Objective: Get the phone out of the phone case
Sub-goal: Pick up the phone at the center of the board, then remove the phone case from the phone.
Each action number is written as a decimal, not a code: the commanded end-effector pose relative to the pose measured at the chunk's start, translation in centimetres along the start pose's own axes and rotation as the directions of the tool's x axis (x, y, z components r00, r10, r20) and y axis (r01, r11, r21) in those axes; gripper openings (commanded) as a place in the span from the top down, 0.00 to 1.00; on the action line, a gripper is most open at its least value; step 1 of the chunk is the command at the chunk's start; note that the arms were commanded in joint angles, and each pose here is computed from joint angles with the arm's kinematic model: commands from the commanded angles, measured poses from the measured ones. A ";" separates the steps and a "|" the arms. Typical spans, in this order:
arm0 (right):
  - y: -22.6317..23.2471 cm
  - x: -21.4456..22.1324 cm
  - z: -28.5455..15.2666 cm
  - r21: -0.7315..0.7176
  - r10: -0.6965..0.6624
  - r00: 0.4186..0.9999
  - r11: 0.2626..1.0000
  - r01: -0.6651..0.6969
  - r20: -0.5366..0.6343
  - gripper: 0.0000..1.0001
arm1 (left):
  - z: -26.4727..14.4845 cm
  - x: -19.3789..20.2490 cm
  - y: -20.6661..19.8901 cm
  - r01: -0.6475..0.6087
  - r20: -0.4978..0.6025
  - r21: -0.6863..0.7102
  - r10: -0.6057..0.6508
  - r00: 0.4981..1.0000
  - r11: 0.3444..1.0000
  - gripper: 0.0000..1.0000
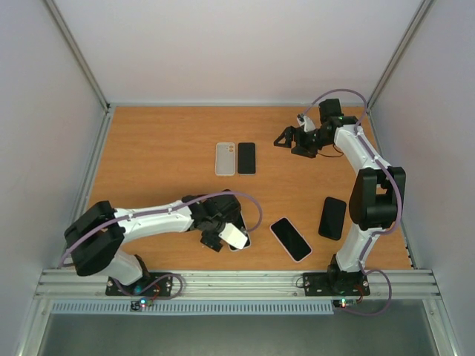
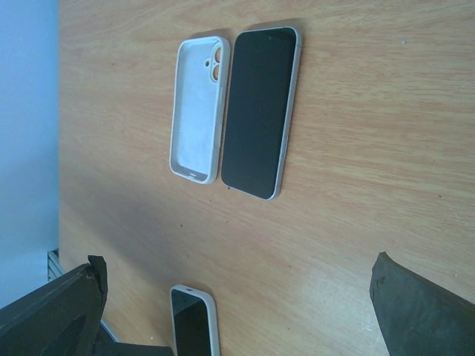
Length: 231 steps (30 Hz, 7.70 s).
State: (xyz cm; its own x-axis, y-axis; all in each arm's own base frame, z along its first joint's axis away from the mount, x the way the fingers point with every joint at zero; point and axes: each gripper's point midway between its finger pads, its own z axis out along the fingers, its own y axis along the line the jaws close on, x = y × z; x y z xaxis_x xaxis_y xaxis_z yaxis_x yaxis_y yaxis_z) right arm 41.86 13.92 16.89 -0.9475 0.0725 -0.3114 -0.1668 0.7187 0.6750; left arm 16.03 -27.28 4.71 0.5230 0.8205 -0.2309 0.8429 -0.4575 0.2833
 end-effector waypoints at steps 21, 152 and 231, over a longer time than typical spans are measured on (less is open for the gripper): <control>-1.4 -0.2 0.1 -0.002 0.031 0.999 1.000 -0.031 0.004 0.01 | 3.4 -3.2 6.3 0.142 0.017 0.132 -0.146 0.989 0.981 0.01; 17.0 1.7 4.8 -0.206 0.053 0.996 0.978 -0.036 0.074 0.40 | -16.9 6.1 23.8 0.988 0.567 -0.138 -0.812 0.137 0.070 0.58; 25.5 6.2 -8.4 -0.750 -0.356 0.930 0.589 0.302 0.095 0.99 | -26.1 1.7 16.1 0.596 0.513 0.753 -0.815 -0.268 0.278 0.47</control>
State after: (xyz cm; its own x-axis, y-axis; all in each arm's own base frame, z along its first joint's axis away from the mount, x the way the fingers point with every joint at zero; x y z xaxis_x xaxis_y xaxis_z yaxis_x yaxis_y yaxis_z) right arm 30.82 27.29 35.97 -0.8397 -0.1130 -0.5312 -0.5309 -0.0352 0.8467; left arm 26.72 -24.36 32.39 -0.7913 -0.0217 -0.6110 0.6063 0.1014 -0.7888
